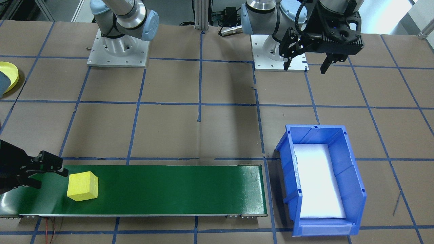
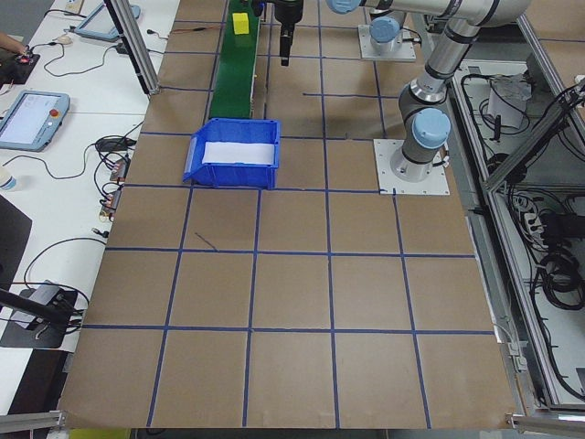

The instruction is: Move block left to right into plate

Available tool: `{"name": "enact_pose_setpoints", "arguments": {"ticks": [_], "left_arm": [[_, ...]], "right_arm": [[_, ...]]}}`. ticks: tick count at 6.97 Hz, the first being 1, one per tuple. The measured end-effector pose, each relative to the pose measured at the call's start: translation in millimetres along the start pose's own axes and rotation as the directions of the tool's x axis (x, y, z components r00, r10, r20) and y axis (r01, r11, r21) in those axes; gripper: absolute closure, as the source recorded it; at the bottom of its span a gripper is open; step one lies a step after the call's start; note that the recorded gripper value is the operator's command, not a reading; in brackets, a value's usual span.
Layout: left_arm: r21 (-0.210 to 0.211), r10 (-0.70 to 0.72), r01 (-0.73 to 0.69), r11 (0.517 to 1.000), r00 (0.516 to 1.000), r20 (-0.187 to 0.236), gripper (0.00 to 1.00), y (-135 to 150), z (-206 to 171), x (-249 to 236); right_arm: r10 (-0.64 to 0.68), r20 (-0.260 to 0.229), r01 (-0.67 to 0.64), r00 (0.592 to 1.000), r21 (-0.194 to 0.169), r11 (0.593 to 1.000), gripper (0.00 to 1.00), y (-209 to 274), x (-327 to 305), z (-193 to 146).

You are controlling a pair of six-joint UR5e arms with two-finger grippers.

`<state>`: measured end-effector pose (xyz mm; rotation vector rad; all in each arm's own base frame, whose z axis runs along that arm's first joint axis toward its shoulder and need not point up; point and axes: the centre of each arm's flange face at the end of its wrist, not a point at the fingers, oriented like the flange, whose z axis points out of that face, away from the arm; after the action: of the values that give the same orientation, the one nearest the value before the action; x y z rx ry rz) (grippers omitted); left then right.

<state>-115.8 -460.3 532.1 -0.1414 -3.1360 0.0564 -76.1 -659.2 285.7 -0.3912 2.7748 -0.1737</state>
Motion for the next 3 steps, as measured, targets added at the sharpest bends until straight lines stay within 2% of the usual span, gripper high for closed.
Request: {"name": "enact_pose_setpoints", "arguments": {"ticks": [3], "left_arm": [[-0.003, 0.002, -0.002, 1.000, 1.000, 0.000, 0.00, 0, 1, -1]], "right_arm": [[0.026, 0.024, -0.025, 0.999, -0.003, 1.000, 0.06, -4, -4, 17]]}}
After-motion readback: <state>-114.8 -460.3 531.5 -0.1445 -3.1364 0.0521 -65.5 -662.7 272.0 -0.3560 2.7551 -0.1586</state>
